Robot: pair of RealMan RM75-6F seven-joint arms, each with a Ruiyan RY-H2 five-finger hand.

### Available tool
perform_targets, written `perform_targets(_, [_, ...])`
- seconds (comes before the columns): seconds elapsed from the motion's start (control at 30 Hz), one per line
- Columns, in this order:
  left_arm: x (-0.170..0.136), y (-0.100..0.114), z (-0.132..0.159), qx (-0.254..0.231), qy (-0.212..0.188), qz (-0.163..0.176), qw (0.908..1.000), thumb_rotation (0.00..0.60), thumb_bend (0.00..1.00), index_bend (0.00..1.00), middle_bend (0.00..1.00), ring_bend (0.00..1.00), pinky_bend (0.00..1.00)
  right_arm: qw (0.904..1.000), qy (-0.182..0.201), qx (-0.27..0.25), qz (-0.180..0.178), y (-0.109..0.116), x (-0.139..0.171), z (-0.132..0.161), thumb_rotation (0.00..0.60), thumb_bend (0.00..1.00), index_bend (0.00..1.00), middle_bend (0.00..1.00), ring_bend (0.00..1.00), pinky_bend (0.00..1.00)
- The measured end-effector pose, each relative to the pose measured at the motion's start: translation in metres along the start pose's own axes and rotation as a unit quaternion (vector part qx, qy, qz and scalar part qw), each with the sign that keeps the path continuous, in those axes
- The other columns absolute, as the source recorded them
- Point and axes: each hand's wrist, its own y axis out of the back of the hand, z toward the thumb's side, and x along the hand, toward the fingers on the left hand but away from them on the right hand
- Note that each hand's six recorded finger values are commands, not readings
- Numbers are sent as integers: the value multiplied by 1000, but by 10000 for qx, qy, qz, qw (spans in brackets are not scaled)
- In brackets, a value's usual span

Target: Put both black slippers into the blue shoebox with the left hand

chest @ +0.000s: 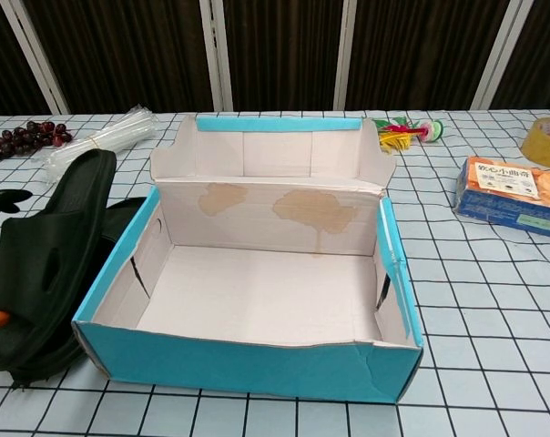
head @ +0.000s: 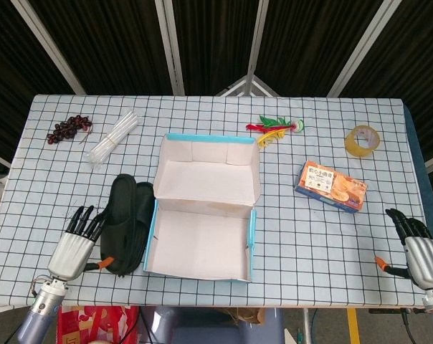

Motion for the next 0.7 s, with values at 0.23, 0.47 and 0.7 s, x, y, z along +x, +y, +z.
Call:
perform_targets(0.23, [3, 1, 0, 49, -3, 43, 10000, 283, 110, 0, 207, 0, 66, 10000, -12, 6, 5, 0, 1, 0, 600, 221, 72, 104, 151, 106])
perform_targets(0.47, [3, 1, 1, 45, -14, 46, 10000, 287, 151, 0, 231, 0, 66, 10000, -18, 4, 15, 0, 1, 1, 600, 221, 72, 104, 151, 106])
perform_targets(0.7, [4, 2, 1, -1, 16, 54, 10000, 425, 165, 165, 253, 0, 66, 10000, -8, 5, 15, 0, 2, 1, 600, 222, 72, 104, 151, 107])
